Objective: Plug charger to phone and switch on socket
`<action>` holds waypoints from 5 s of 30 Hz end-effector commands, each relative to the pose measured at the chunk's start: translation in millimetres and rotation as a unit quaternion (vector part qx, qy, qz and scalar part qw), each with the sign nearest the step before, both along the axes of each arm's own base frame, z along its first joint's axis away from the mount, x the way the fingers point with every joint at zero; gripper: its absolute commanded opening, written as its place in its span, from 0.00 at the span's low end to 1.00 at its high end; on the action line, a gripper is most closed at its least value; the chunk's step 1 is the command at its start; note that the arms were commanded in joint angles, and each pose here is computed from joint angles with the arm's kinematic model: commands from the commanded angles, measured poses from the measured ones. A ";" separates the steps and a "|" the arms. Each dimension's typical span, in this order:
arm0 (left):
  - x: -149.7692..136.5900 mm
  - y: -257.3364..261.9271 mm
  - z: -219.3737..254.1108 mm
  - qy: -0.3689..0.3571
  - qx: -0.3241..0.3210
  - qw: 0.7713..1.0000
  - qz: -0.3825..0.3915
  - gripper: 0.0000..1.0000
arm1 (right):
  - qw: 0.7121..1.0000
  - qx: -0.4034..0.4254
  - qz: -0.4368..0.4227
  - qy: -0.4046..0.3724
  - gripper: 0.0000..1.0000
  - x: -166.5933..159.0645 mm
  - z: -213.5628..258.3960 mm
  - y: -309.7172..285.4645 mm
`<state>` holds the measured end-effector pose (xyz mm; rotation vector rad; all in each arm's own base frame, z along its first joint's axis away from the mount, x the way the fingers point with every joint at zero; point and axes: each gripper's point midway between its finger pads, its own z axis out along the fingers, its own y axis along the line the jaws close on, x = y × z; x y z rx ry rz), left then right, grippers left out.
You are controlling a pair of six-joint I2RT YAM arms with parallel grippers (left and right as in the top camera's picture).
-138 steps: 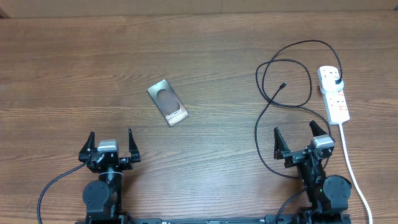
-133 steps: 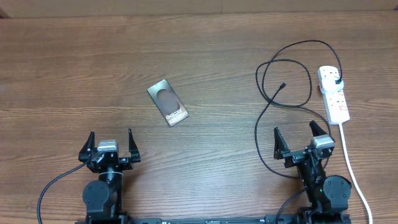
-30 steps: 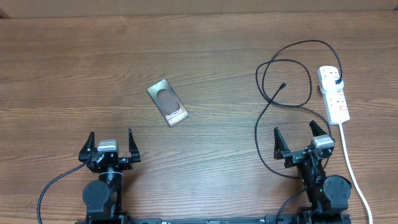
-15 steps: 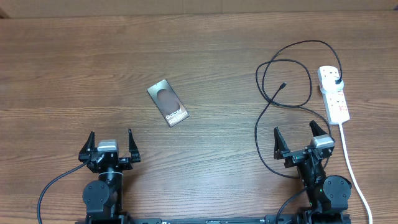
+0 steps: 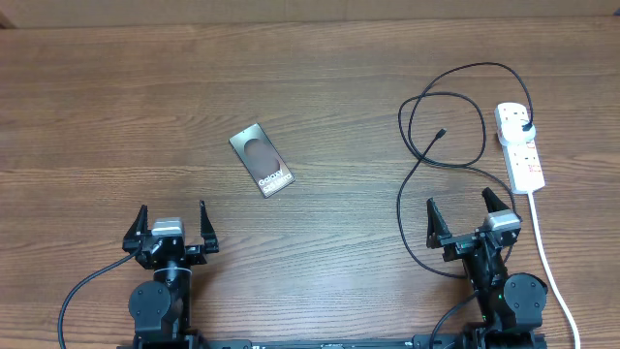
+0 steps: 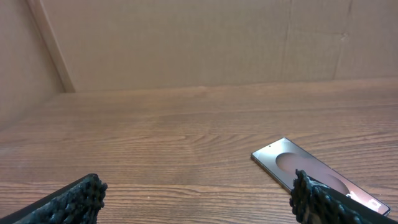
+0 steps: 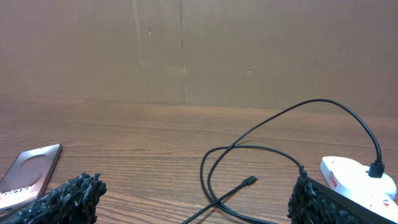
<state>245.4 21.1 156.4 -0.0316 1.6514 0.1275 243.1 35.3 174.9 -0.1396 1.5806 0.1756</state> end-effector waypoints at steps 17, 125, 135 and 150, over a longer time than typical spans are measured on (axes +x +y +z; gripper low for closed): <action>-6.1 0.3 15.8 0.005 -0.012 1.000 0.002 0.99 | 1.000 -0.001 -0.002 -0.002 1.00 0.2 -1.7 -0.6; 174.9 -137.5 -131.5 0.605 -0.240 0.734 0.195 1.00 | 1.000 -0.001 -0.002 -0.002 1.00 0.2 -1.7 -0.5; 167.6 -135.5 -134.1 0.612 -0.229 0.729 0.203 1.00 | 1.000 -0.001 -0.002 -0.002 1.00 0.2 -1.7 -0.6; 150.9 -132.7 -156.1 0.623 -0.234 0.713 0.220 1.00 | 1.000 -0.001 -0.002 -0.002 1.00 0.2 -1.7 -0.6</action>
